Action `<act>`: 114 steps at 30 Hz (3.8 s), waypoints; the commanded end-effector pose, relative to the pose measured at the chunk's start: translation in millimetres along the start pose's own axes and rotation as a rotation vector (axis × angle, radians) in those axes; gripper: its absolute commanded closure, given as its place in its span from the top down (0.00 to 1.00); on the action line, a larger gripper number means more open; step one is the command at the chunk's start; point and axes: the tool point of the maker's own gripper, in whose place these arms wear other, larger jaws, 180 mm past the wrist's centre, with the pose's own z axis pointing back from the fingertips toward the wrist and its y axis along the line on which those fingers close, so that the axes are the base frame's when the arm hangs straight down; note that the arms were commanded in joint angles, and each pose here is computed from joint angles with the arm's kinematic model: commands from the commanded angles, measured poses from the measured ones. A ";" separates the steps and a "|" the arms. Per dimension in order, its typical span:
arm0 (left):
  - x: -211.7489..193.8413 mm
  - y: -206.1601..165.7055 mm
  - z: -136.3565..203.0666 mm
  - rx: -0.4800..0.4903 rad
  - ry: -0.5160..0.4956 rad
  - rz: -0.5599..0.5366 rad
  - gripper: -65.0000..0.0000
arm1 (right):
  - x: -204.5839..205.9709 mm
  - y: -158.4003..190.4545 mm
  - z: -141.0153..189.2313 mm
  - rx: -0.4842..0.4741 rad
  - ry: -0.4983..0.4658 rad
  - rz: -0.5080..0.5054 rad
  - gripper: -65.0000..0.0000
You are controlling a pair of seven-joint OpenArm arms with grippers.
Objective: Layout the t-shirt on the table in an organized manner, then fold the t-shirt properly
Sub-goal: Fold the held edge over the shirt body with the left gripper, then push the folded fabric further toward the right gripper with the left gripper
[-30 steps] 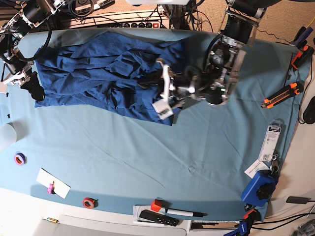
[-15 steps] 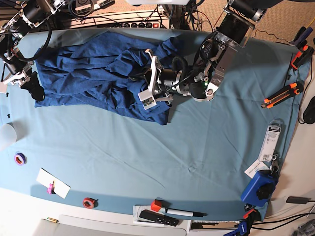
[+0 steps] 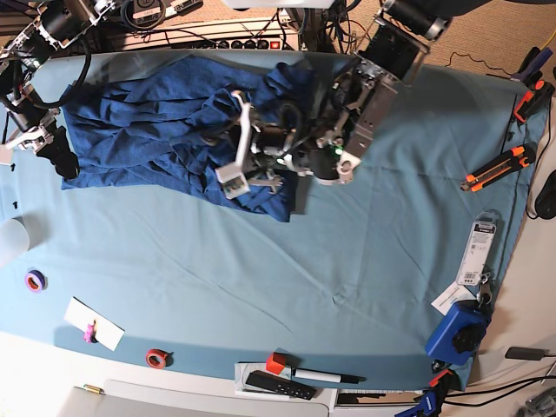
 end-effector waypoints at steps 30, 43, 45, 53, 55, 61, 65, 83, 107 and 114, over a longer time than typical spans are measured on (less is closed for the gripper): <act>52.7 16.6 -2.2 0.072 0.277 -0.269 0.52 | 20.4 5.5 4.6 0.009 -0.044 0.043 0.54; 16.5 -37.1 27.0 -0.319 0.253 -0.177 0.52 | 20.3 5.5 4.6 0.009 -0.044 0.043 0.54; 27.6 -28.8 33.3 -0.295 0.214 -0.169 0.51 | 20.4 5.5 4.6 0.009 -0.044 0.043 0.54; 68.1 51.2 87.7 -0.026 0.037 -0.068 0.51 | 20.4 5.5 4.6 0.009 -0.044 0.043 0.54; 63.7 65.6 101.2 0.024 0.033 -0.045 0.51 | 20.4 5.5 4.6 0.009 -0.044 0.043 0.54; 19.8 78.6 111.6 0.084 0.067 0.027 0.51 | 20.4 5.5 4.6 0.009 -0.044 0.043 0.54; 0.1 81.4 107.0 0.126 0.064 0.045 0.51 | 20.4 5.5 4.6 0.009 -0.044 0.043 0.54; -9.6 79.7 101.9 0.143 0.038 0.068 0.45 | 20.5 5.6 4.6 0.009 -0.044 0.043 0.54; -3.7 20.8 61.0 -0.082 0.017 0.107 0.00 | 20.4 5.5 4.6 0.009 -0.044 0.043 0.54; 4.9 -54.6 60.8 -0.461 0.005 0.165 0.00 | 20.5 5.6 4.6 0.009 -0.044 0.043 0.54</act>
